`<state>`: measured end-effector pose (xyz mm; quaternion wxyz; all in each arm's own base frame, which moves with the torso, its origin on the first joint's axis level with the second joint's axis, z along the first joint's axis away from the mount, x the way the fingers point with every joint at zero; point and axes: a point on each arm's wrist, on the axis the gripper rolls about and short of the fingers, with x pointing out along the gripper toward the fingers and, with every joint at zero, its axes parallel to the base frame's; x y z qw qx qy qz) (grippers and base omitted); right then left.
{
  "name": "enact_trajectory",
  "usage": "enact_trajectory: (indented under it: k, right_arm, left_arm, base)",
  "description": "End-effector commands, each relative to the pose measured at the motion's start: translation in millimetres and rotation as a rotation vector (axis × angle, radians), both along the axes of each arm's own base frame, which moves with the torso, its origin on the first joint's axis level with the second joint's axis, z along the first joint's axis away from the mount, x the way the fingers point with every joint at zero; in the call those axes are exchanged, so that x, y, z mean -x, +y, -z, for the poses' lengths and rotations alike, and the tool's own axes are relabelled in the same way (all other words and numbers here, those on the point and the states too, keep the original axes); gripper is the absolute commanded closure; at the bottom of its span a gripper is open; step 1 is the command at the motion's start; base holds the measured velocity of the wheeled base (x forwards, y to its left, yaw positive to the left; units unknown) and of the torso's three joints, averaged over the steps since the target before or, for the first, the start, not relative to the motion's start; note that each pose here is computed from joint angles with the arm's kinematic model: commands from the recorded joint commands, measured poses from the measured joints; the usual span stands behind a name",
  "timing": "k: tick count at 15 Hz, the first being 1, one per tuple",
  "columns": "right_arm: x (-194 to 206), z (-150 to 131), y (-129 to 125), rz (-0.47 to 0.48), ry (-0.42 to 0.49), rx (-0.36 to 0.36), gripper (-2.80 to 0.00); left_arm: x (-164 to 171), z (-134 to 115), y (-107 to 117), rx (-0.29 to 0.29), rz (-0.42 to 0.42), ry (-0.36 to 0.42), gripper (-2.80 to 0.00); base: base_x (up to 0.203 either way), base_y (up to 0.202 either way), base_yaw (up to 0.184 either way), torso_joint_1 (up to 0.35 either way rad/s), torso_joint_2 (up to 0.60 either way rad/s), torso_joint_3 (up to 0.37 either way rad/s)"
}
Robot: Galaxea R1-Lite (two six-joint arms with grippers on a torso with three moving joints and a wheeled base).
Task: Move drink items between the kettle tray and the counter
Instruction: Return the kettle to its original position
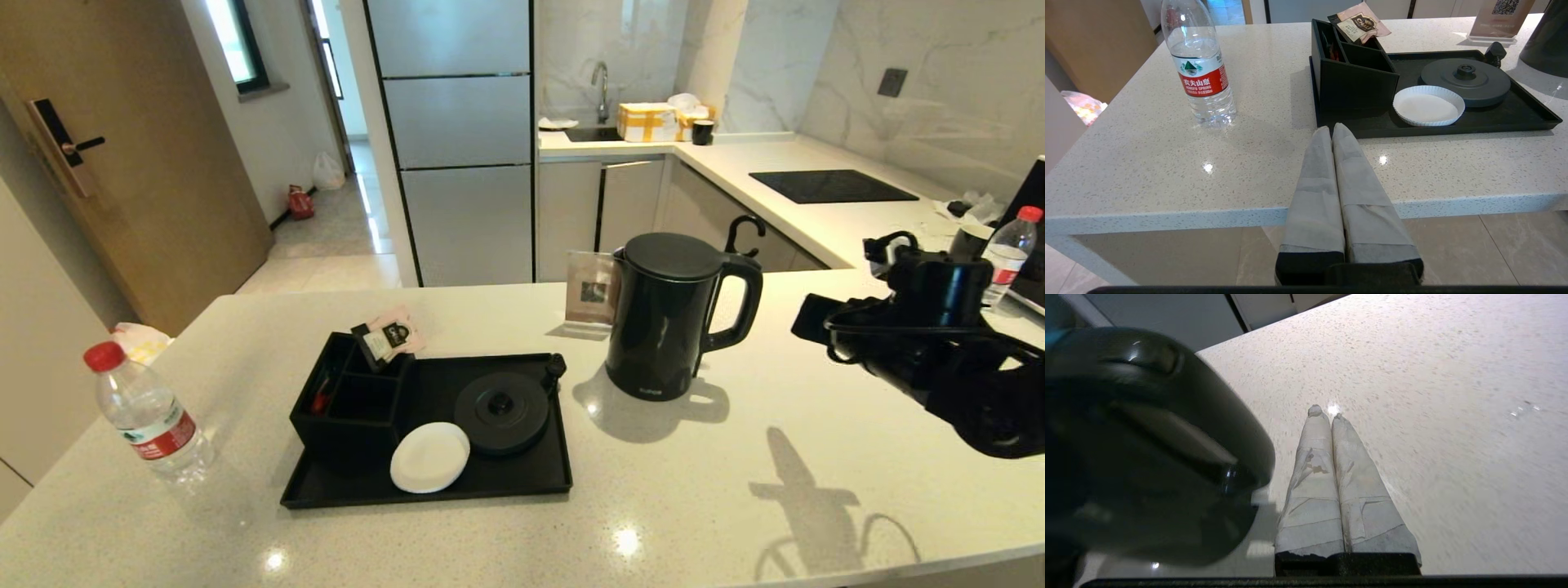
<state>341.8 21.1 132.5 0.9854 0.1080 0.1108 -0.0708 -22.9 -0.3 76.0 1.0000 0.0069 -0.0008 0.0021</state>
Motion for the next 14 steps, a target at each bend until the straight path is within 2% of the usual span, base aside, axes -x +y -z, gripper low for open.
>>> enact_trajectory:
  k: [1, 4, 5, 6, 14]
  right_arm:
    - [-31.4, 27.3, 12.8, -0.024, 0.035, 0.003, 0.00]
    - [-40.1, 35.0, 21.7, -0.042, 0.056, 0.010, 0.00]
    - [-43.8, 35.1, 22.6, -0.041, 0.050, 0.010, -1.24]
    - [-44.3, 35.1, 22.6, -0.041, 0.050, 0.010, -2.80]
    - [-48.4, 34.5, 22.7, -0.044, 0.037, 0.008, -2.80]
  left_arm:
    - [0.1, 0.0, 0.0, 0.000, 0.000, -0.003, 0.00]
    - [0.1, 0.0, 0.0, 0.000, 0.000, -0.003, 0.00]
    - [0.1, 0.0, 0.0, 0.000, 0.000, -0.003, 0.00]
    - [0.1, 0.0, 0.0, 0.000, 0.000, -0.003, 0.00]
    - [0.1, 0.0, 0.0, 0.000, 0.000, -0.003, 0.00]
  base:
    - [0.000, 0.000, 0.000, 0.000, 0.00, 0.000]
    - [0.000, 0.000, 0.000, 0.000, 0.00, 0.000]
    - [0.000, 0.000, 0.000, 0.000, 0.00, 0.000]
    - [0.000, 0.000, 0.000, 0.000, 0.00, 0.000]
    - [0.000, 0.000, 0.000, 0.000, 0.00, 0.000]
